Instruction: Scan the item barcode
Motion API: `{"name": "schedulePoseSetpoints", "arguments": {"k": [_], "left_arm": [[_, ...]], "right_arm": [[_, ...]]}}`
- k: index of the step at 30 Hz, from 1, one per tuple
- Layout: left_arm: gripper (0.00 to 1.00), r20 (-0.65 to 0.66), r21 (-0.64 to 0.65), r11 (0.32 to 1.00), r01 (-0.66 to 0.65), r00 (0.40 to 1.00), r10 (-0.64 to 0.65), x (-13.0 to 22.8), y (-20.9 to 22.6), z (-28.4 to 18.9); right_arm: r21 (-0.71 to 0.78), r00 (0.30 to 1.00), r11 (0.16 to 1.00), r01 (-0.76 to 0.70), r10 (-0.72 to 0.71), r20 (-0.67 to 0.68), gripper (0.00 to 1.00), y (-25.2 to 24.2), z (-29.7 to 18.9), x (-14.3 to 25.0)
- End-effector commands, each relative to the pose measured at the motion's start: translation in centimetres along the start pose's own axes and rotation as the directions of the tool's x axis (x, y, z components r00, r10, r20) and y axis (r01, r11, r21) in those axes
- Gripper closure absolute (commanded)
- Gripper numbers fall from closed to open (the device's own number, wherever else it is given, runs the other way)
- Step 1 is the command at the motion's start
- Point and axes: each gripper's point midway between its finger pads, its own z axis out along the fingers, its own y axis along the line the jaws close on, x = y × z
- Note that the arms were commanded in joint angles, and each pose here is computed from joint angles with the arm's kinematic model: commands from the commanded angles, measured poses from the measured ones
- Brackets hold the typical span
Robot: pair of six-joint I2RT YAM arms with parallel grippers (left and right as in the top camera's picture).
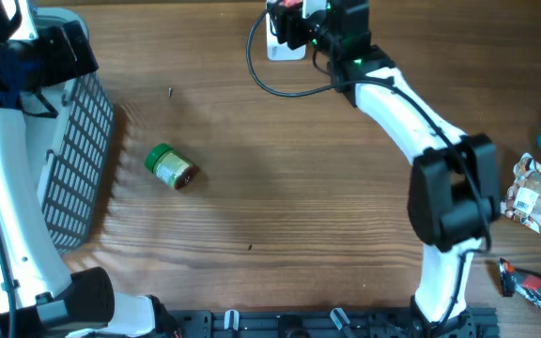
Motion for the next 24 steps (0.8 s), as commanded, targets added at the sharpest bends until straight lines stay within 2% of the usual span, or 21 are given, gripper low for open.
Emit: {"name": "schedulePoseSetpoints", "arguments": {"k": [1,6,13,24], "left_arm": [[0.00,0.012,0.003,1.000,-0.013,1.000,0.013,-0.3,0.0,-0.3],[0.00,0.012,0.003,1.000,-0.013,1.000,0.013,-0.3,0.0,-0.3],[0.00,0.012,0.003,1.000,-0.013,1.000,0.013,-0.3,0.0,-0.3],[0.00,0.011,0.003,1.000,-0.013,1.000,0.013,-0.3,0.0,-0.3]], "right_arm": [[0.072,0.997,0.997,0.022,-0.027,0.069,0.28,-2.0,2.1,0.9],[0.108,0.979,0.994,0.034,-0.055,0.195,0.28,-2.8,3.1,0.0],[0.162,0.962,0.975,0.152,-0.183,0.200,0.29,-3.6,5.5,4.1],[0.200,0.954,0.968,0.151,-0.195,0.226,0.28,-3.8,6.7,6.1]]}}
